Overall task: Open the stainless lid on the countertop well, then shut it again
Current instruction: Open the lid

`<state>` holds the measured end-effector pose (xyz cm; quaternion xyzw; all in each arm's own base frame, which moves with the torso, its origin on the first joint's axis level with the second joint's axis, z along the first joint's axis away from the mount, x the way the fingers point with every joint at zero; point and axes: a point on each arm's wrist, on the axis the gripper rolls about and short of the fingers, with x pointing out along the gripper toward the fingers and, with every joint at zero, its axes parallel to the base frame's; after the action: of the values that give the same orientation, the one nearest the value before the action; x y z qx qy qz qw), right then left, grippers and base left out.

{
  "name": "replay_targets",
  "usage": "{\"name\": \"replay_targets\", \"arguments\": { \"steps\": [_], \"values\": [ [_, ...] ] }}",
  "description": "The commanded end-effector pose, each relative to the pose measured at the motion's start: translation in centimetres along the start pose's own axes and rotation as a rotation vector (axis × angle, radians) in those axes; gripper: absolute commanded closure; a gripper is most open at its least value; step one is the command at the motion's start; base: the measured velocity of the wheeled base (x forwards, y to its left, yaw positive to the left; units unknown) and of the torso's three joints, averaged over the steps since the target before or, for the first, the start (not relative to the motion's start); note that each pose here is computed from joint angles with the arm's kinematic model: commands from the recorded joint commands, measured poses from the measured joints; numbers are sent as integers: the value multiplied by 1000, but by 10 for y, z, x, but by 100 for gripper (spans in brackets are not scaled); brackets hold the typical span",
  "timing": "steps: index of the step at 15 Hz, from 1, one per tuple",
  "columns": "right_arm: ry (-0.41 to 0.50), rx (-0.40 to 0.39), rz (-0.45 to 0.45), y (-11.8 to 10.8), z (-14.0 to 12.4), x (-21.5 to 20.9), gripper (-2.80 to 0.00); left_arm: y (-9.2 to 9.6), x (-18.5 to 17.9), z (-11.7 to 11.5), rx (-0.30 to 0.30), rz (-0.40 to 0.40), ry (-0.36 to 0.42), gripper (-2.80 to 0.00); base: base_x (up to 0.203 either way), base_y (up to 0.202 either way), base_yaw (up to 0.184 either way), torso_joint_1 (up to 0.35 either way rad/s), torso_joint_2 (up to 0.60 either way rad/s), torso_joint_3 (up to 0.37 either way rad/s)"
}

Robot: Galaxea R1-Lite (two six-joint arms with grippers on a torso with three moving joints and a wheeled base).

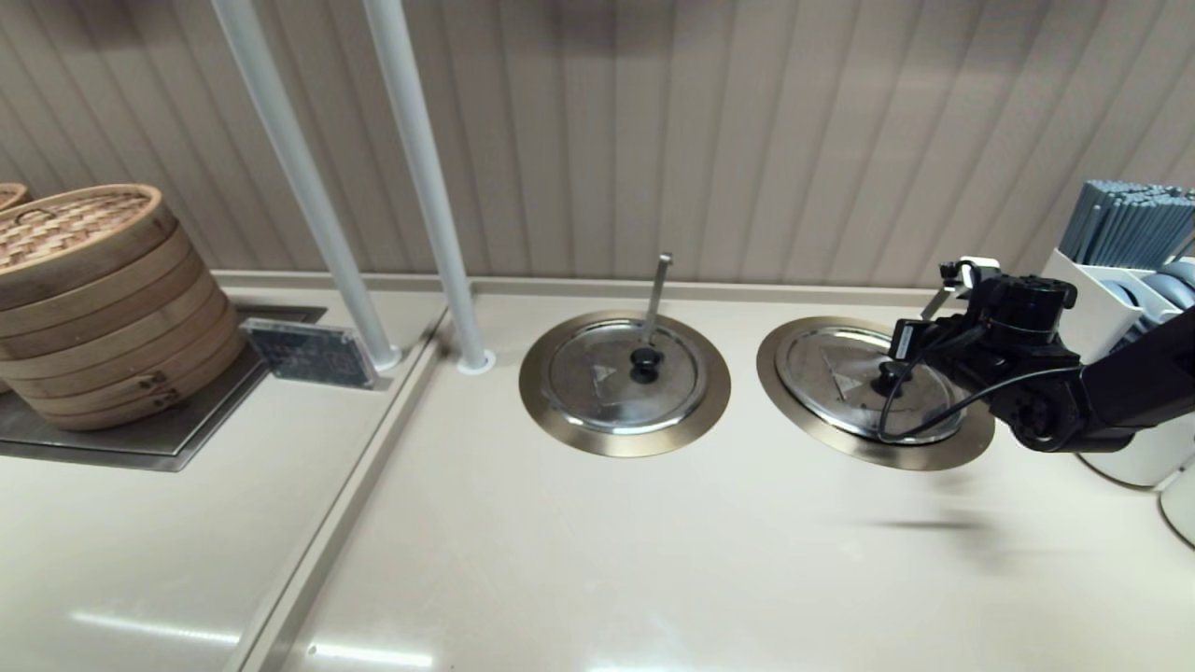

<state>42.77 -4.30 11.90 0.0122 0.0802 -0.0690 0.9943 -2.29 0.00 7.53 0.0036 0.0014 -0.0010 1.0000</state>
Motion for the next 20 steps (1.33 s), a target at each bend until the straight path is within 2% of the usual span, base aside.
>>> {"name": "replay_targets", "arguments": {
  "steps": [1, 2, 9, 14, 17, 20],
  "values": [
    [-1, 0, -1, 0, 0, -1, 0, 0, 0, 0, 0, 1, 1, 0, 0, 0, 0, 0, 0, 0],
    [0, -1, 1, 0, 0, -3, -280, 0, 0, 0, 0, 1, -1, 0, 0, 0, 0, 0, 0, 0],
    [0, 5, 4, 0, 1, -3, -280, 0, 0, 0, 0, 1, 0, 0, 0, 0, 0, 0, 0, 0],
    [54, 16, 11, 2, -27, 7, -280, 0, 0, 0, 0, 1, 0, 0, 0, 0, 0, 0, 0, 0],
    [-7, 14, 19, 6, -43, 15, -280, 0, 0, 0, 0, 1, 0, 0, 0, 0, 0, 0, 0, 0],
    [4, 17, 19, 5, -53, 20, -280, 0, 0, 0, 0, 1, 2, 0, 0, 0, 0, 0, 0, 0]
  ]
}}
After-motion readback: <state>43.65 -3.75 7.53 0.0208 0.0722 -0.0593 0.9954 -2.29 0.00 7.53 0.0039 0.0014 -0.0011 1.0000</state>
